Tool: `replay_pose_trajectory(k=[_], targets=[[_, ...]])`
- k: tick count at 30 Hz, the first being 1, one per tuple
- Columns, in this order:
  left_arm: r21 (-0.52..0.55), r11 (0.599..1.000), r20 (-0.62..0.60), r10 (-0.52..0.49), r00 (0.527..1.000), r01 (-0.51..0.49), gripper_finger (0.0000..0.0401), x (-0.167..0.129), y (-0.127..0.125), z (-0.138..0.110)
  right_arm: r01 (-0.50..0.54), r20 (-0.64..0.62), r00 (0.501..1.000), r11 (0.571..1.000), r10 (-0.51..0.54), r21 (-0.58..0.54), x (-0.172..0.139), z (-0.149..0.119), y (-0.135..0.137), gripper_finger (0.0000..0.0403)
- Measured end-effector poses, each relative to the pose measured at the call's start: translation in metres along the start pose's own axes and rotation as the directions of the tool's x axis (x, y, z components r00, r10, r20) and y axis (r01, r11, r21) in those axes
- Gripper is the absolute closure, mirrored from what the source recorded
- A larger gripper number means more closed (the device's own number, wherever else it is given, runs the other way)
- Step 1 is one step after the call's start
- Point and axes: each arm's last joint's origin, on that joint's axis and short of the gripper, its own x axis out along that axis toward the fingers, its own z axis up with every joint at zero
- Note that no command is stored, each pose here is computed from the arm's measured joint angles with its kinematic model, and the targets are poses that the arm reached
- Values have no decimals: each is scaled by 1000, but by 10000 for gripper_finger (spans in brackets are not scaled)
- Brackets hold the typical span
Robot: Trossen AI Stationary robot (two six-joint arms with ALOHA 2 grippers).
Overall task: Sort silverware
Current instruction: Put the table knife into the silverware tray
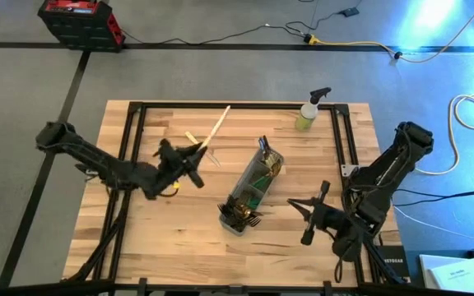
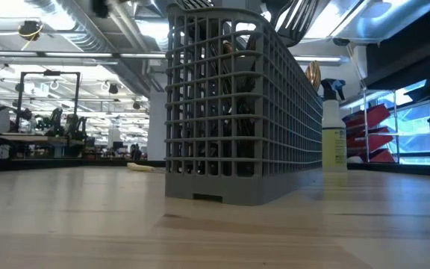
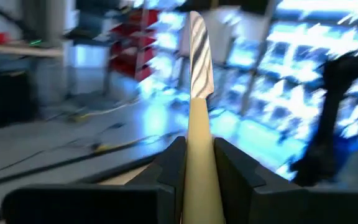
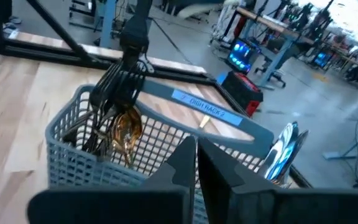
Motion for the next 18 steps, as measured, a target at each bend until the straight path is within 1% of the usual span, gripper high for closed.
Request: replay_pose_trajectory(k=[3, 5, 8, 11, 12, 14, 18], targets=[[-45, 997, 60, -52, 997, 55, 352, 21, 6, 5, -5, -8, 1000, 1000, 5, 2, -1, -2, 0, 403], [-87, 991, 94, -95, 991, 103, 353, 35, 11, 7, 15, 2, 1000, 1000, -15, -2, -1, -2, -1, 403], [-100, 981, 108, -153, 982, 164, 354, 60, 13, 10, 76, 27, 997, 997, -76, -3, 2, -1, -4, 403], [-111, 959, 112, -248, 962, 260, 354, 85, 4, 11, 134, 35, 990, 991, -134, 2, 7, 0, -10, 403], [-105, 952, 111, -276, 955, 288, 355, 94, -1, 11, 150, 32, 988, 989, -151, 13, 10, 1, -13, 403], [-48, 950, 94, -302, 949, 307, 355, 113, -13, 12, 193, 21, 981, 981, -193, 20, 15, 2, -23, 403], [45, 937, 29, -349, 937, 348, 355, 154, -38, 9, 260, -46, 964, 965, -261, -28, 21, -7, -48, 403]])
